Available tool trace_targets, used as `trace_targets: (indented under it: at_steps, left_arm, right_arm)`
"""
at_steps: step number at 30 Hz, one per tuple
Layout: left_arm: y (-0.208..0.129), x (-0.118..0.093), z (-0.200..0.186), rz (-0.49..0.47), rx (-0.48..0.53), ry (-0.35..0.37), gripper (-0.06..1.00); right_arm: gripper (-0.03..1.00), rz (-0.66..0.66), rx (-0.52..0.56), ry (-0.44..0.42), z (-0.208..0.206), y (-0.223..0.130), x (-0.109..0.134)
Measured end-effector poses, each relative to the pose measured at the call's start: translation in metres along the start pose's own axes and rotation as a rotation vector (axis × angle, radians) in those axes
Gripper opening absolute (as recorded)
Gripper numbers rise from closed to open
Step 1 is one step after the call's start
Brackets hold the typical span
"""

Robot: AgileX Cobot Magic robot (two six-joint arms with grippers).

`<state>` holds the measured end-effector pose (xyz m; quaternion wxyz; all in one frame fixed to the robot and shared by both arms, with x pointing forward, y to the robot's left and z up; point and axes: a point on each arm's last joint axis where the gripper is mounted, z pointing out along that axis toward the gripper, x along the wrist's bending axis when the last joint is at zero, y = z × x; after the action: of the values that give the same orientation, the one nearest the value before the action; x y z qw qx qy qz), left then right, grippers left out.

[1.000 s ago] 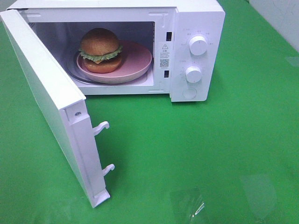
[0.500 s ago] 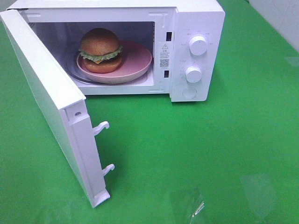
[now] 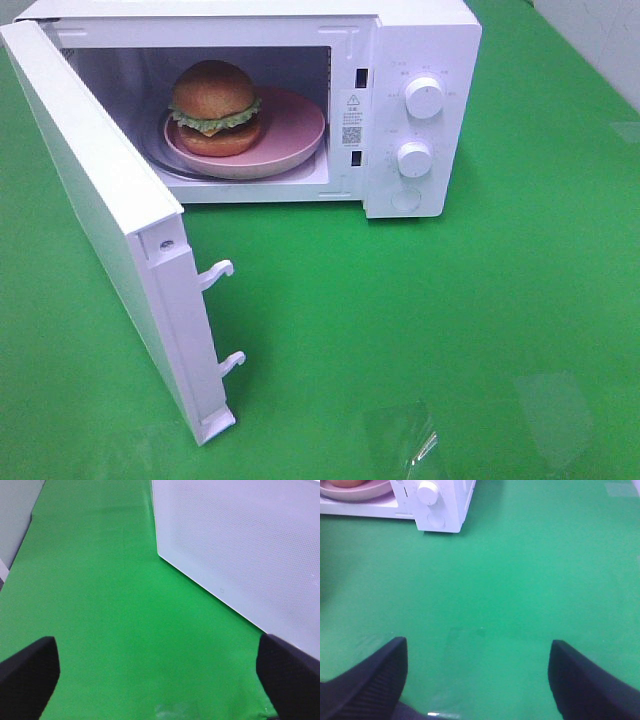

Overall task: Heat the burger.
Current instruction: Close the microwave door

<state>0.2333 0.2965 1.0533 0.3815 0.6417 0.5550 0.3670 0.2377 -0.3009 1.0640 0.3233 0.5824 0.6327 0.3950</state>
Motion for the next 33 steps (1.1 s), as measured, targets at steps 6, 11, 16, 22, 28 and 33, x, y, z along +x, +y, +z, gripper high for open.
trace_targets:
  at_steps: [6,11,16,22,28,33]
  left_arm:
    - [0.0,0.0,0.0,0.0,0.0,0.0,0.99]
    - [0.0,0.0,0.0,0.0,0.0,0.0,0.99]
    - [0.0,0.0,0.0,0.0,0.0,0.0,0.99]
    - [0.0,0.0,0.0,0.0,0.0,0.0,0.99]
    - [0.0,0.0,0.0,0.0,0.0,0.0,0.99]
    - [0.0,0.0,0.0,0.0,0.0,0.0,0.99]
  right_arm:
    - [0.76,0.001,-0.057,0.004,-0.0086,-0.0058,-0.0006]
    - [0.76,0.001,-0.067,0.005,-0.0083,-0.0052,-0.0006]
    - [0.76,0.001,-0.082,0.006,-0.001,-0.0069,-0.0005]
    - [0.76,0.001,-0.084,0.007,-0.0008,-0.0068,-0.0004]
    - [0.75,0.001,-0.084,0.007,-0.0008,-0.0068,-0.0004]
    - [0.75,0.001,-0.085,0.007,-0.0008,-0.0068,-0.0004]
